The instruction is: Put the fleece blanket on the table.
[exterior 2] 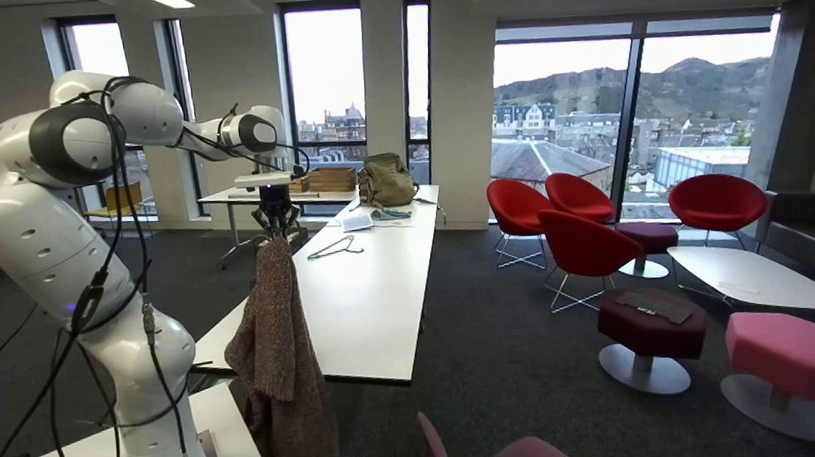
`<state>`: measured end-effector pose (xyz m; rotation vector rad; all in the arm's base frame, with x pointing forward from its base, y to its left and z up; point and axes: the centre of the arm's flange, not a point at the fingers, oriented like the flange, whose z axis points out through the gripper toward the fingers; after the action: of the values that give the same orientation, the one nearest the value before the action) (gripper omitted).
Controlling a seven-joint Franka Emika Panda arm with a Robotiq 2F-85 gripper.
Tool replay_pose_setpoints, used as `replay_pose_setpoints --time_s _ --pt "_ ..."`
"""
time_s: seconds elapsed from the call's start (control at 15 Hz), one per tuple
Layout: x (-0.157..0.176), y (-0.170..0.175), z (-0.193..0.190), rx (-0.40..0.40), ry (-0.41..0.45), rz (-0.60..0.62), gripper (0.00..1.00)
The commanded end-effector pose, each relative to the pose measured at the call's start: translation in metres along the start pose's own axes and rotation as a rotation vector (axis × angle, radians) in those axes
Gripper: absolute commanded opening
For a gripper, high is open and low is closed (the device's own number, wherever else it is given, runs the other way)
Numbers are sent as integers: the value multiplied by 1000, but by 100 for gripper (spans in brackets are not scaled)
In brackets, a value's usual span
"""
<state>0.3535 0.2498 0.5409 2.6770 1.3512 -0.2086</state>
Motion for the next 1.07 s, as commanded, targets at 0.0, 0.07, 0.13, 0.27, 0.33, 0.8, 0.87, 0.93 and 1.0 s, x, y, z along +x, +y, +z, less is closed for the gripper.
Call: replay_pose_setpoints --time_s 0.0,0.07,0.13,0.27,0.33,0.8,0.87,0.93,1.0 --pt "48 33 8 46 6 -85 3" --pt "61 40 13 68 4 -106 3" --pt "73 46 18 86 -2 -125 3" --pt "107 60 34 108 -35 -144 3" --pt "123 67 41 118 -50 -145 3" --pt "210 98 76 217 -86 -189 3" --pt "219 95 72 217 -86 -197 3" --pt "223 86 68 212 -85 -207 3" --pt "229 79 59 204 -79 -219 3"
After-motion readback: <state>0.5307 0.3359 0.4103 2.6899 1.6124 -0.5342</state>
